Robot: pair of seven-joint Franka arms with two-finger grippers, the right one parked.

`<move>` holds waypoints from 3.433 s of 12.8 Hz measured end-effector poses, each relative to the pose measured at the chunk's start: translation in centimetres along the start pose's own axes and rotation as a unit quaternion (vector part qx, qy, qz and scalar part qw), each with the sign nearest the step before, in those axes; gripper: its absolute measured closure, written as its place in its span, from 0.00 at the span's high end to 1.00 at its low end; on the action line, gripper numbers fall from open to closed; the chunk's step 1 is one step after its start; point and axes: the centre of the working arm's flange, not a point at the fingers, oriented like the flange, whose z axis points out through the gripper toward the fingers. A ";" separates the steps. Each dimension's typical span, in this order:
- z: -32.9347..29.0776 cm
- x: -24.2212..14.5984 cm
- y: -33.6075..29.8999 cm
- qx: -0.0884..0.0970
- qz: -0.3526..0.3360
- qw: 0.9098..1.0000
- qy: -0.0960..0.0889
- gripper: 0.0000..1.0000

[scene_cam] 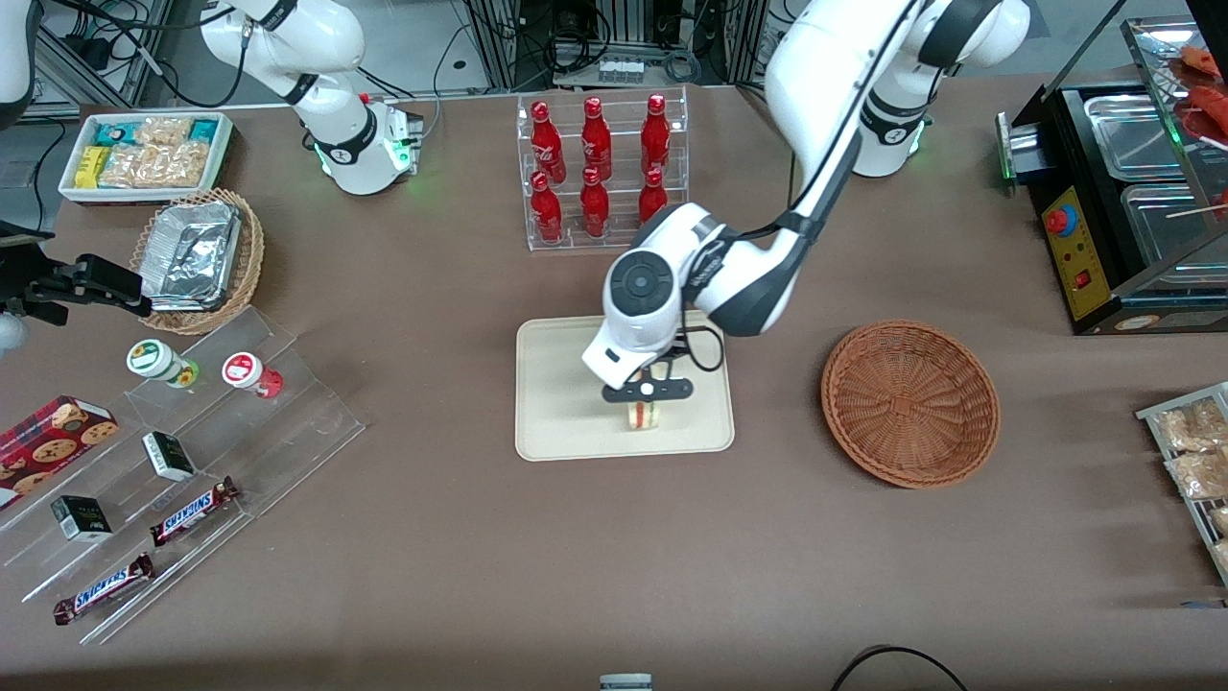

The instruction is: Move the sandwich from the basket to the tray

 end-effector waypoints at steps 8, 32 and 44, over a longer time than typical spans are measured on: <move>3.5 -0.3 2.4 0.012 -0.025 1.000 -0.009 0.16; -10.6 -0.5 0.7 -0.028 -0.049 0.998 0.034 1.00; -21.0 4.3 -19.1 -0.010 0.000 1.000 0.012 1.00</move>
